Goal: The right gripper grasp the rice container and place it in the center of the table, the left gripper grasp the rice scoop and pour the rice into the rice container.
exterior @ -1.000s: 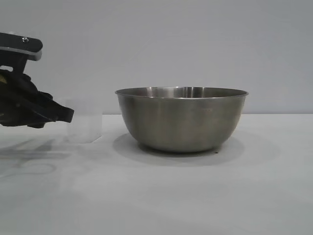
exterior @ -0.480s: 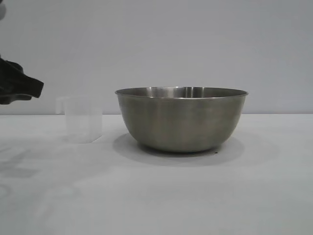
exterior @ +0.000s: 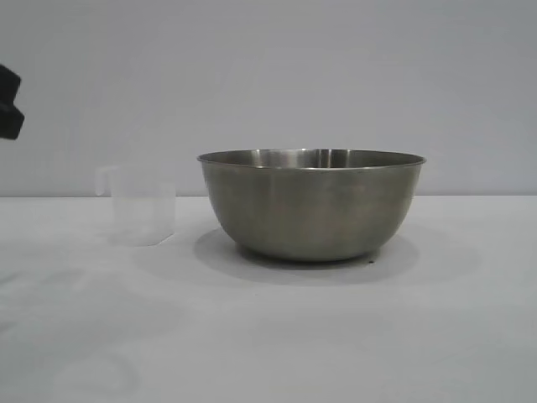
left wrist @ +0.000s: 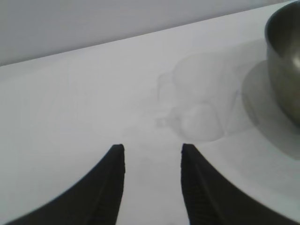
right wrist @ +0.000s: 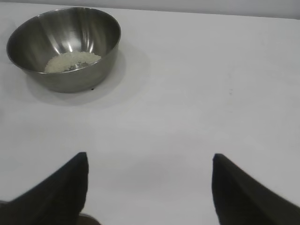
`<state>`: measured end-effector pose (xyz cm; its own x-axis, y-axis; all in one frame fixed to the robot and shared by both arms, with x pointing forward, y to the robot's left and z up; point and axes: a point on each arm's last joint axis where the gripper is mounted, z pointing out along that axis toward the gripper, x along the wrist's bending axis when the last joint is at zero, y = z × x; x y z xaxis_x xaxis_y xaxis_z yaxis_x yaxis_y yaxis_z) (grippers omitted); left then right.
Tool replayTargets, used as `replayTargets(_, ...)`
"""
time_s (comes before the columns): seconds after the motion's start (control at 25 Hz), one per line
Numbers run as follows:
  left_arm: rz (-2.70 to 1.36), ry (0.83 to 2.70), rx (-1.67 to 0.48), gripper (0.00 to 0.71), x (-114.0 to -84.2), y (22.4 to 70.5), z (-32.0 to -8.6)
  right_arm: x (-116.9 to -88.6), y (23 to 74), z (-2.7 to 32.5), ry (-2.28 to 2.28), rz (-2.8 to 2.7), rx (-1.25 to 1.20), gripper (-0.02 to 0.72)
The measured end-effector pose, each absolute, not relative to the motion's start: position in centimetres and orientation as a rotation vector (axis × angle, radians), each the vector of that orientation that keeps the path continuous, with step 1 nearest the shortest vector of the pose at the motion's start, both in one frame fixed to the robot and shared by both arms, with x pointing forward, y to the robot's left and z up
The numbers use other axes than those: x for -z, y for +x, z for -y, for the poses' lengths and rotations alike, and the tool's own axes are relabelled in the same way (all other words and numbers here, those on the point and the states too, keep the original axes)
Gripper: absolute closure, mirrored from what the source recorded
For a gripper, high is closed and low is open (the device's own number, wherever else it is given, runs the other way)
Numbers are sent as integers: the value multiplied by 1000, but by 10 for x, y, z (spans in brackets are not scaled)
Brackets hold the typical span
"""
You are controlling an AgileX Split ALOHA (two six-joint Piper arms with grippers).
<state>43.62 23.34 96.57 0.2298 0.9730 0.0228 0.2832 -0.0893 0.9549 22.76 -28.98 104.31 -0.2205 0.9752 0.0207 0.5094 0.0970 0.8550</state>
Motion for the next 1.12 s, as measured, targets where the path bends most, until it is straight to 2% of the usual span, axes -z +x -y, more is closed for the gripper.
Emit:
replayTargets(0.16,-1209,1560,-885,481,-980,424,-236,-1043,228,290,1455,-1799,-1033,223)
replayTargets(0.2,-1204,1554,-880,426,-983,421,-236,-1043,228,290,1455,-1799,-1033,223)
replayTargets(0.24,-1206,1555,-869,423,-985,419,-237,-1043,228,290,1455,-1799,-1033,223)
replayTargets(0.36,-1220,1527,-827,281,-991,410,-239,-1043,228,290,1455,-1799,-1033,223)
replayTargets(0.44,-1235,1527,-787,219,-996,405,-239,-1043,228,290,1455,-1799,-1033,223)
replayTargets(0.56,-1226,1548,-744,231,-1007,397,-239,-1043,228,290,1455,-1799,-1033,223)
replayTargets(0.6,-1212,1562,-738,190,-1011,394,-239,-1043,228,290,1455,-1799,-1033,223)
replayTargets(0.92,-1085,1654,-702,205,-1060,364,-242,-1043,228,290,1455,-1799,-1033,223)
replayTargets(1.12,-1042,1788,-703,205,-1068,338,-251,-1043,228,290,1455,-1799,-1033,223)
